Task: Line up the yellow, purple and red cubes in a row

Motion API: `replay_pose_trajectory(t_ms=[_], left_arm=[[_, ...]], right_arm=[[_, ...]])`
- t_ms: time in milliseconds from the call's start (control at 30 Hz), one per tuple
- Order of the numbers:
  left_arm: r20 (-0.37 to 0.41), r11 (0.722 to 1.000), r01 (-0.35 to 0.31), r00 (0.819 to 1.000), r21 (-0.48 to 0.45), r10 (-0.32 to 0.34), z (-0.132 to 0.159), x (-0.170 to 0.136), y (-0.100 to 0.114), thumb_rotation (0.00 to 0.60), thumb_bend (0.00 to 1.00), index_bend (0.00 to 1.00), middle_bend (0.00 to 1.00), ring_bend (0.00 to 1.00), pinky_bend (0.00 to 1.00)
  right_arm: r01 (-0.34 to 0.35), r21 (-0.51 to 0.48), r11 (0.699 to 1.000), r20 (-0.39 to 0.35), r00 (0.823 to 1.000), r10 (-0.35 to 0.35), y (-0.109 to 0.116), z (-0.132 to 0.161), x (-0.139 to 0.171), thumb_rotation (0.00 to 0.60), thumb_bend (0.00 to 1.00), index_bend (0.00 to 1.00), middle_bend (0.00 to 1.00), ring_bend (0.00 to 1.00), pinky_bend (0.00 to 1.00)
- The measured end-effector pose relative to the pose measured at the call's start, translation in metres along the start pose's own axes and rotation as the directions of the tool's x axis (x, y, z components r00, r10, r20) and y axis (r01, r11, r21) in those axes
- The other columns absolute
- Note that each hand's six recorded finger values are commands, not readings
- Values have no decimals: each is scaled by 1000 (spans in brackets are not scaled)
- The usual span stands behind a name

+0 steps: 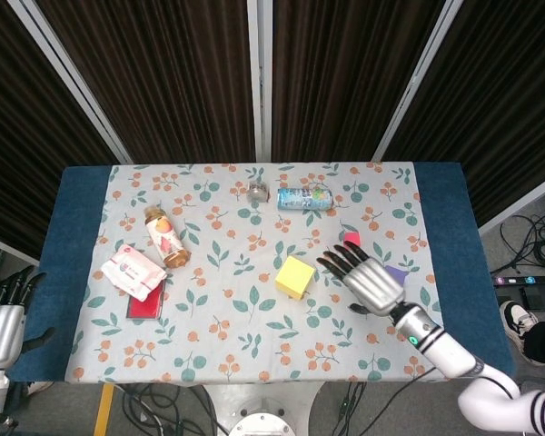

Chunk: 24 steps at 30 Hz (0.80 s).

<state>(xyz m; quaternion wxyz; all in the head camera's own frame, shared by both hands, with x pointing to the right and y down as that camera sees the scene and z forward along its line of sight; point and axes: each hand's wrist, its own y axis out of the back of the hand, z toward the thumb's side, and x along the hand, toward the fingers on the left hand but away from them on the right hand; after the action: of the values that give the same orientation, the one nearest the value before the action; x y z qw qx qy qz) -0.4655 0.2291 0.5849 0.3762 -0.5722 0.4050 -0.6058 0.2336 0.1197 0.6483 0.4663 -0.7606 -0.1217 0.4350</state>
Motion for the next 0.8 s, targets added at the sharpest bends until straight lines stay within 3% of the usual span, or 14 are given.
replay_pose_trajectory(t_ms=[400, 633, 800], left_arm=[[-23, 1000, 3, 1000, -3, -3, -7, -2, 0, 600, 92, 197, 185, 130, 166], [-30, 1000, 5, 1000, -7, -5, -10, -2, -1, 600, 91, 198, 185, 130, 166], [-29, 1000, 11, 1000, -6, -11, -11, -3, -3, 600, 91, 198, 185, 130, 166]], right_arm=[[-42, 162, 986, -88, 995, 57, -9, 33, -91, 600, 108, 73, 62, 0, 0], [-85, 210, 974, -90, 990, 106, -22, 39, -103, 600, 118, 109, 71, 0, 0], [-98, 220, 971, -93, 988, 121, -28, 43, -105, 600, 135, 193, 120, 0, 0]])
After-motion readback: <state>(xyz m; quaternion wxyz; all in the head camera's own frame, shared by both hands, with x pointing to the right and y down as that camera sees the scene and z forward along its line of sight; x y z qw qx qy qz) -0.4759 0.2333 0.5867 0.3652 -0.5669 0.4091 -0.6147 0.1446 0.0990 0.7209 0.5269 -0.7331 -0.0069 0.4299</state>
